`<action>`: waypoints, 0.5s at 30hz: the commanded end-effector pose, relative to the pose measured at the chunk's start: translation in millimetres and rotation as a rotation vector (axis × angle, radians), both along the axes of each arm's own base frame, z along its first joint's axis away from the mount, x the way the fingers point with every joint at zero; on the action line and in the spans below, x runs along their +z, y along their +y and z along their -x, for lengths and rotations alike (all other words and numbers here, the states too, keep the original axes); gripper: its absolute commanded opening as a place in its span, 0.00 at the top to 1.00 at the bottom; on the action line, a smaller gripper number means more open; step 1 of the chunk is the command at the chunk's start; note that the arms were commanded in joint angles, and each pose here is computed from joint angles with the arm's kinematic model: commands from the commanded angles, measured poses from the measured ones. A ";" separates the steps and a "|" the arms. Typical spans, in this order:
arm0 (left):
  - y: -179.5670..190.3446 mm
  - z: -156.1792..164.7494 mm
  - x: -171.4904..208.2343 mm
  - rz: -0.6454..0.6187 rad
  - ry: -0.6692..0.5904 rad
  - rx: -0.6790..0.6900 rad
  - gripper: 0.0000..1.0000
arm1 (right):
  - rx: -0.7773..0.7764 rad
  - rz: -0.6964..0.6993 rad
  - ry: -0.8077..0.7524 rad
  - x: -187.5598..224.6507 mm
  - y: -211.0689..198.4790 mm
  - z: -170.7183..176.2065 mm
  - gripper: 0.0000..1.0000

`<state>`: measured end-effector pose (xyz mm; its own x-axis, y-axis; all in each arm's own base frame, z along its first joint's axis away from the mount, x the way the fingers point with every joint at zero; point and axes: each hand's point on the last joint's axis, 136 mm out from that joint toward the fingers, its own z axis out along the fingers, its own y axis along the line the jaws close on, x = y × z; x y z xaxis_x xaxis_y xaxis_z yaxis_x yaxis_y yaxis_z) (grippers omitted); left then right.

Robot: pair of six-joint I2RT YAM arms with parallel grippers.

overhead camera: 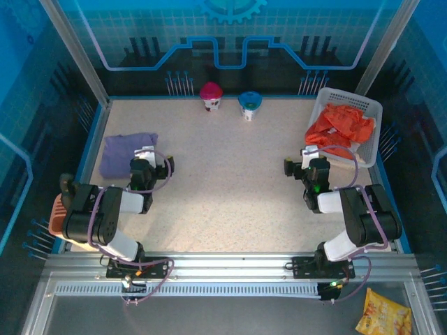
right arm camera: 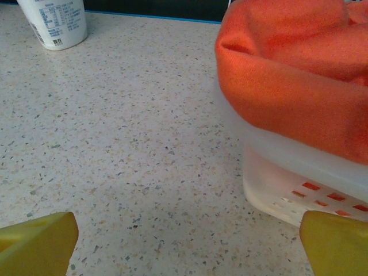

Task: Fold and stack the t-shirts

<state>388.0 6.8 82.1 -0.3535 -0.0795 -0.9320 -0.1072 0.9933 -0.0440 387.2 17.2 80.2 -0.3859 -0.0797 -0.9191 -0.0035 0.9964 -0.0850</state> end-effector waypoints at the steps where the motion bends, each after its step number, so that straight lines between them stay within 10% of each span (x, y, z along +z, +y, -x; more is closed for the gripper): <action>1: 6.2 -7.3 13.9 0.015 -0.054 0.036 0.01 | -0.046 0.001 -0.085 21.1 -9.3 -9.1 0.00; 15: 6.2 -7.3 13.7 0.015 -0.053 0.036 0.01 | -0.038 0.021 -0.082 20.6 -5.8 -9.7 0.00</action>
